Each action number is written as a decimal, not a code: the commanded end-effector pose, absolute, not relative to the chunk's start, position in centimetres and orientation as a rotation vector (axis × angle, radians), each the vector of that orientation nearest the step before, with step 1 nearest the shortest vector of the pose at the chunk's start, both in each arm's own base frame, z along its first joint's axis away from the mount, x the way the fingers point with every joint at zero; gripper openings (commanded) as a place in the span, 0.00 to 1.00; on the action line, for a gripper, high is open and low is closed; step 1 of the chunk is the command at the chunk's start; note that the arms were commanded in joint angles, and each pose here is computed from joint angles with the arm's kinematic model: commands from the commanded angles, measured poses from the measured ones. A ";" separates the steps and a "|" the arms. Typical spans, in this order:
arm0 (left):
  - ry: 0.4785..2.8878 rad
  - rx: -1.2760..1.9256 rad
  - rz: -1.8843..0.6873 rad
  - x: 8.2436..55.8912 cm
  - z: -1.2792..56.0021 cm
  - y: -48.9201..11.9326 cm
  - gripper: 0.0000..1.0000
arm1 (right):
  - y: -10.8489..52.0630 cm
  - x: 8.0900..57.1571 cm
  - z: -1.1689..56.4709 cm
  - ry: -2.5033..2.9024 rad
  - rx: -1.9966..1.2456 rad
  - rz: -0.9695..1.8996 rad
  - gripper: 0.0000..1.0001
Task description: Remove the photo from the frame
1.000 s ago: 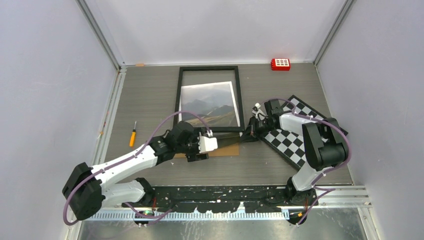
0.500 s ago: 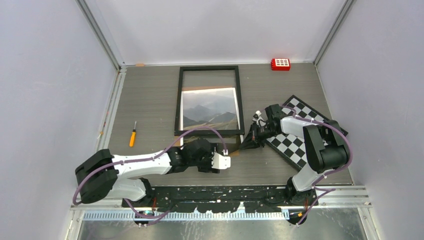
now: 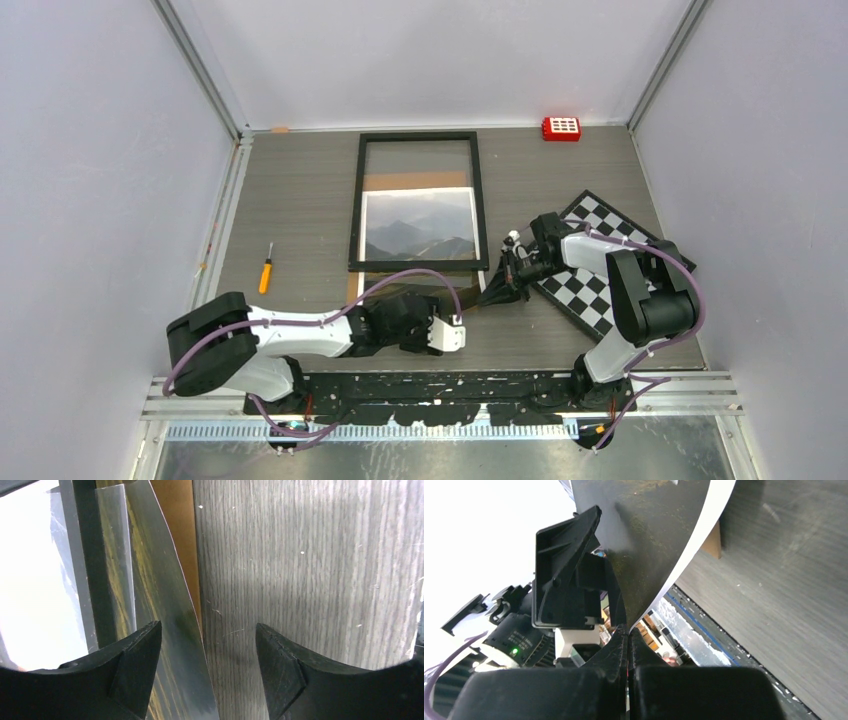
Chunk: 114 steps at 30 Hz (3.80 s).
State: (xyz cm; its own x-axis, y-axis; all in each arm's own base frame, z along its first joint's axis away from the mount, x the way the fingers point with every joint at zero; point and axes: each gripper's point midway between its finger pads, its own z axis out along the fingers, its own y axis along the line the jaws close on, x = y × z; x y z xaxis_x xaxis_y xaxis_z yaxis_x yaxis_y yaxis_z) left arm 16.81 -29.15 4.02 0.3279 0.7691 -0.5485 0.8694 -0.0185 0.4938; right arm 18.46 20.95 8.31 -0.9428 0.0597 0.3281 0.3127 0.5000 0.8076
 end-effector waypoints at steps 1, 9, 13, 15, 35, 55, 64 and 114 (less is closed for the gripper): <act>1.422 1.719 -0.109 18.2 5.5 -29.7 0.69 | 21.4 17.3 11.6 -2.386 -0.264 -1.522 0.00; 1.456 1.685 -0.050 18.8 7.1 -28.8 0.48 | 21.3 16.7 12.4 -2.370 -0.250 -1.533 0.01; 1.479 1.726 -0.097 17.7 8.8 -28.2 0.21 | 21.2 16.9 12.6 -2.406 -0.215 -1.522 0.01; 1.494 1.777 -0.147 16.5 9.5 -27.8 0.09 | 20.9 17.1 12.8 -2.477 -0.151 -1.504 0.13; 1.627 1.931 -0.555 8.3 24.1 -23.4 0.00 | 18.3 25.4 19.1 -3.190 0.422 -1.379 0.92; 1.508 1.530 -0.592 11.2 40.1 -19.8 0.00 | 18.5 34.5 26.4 -3.480 0.942 -1.344 1.00; 1.557 0.938 -0.136 22.3 48.0 -14.7 0.00 | 18.2 34.6 26.3 -3.463 1.223 -1.259 1.00; 1.791 0.234 0.187 32.8 45.9 -1.2 0.00 | 35.0 27.0 3.4 -2.505 2.216 -0.617 0.75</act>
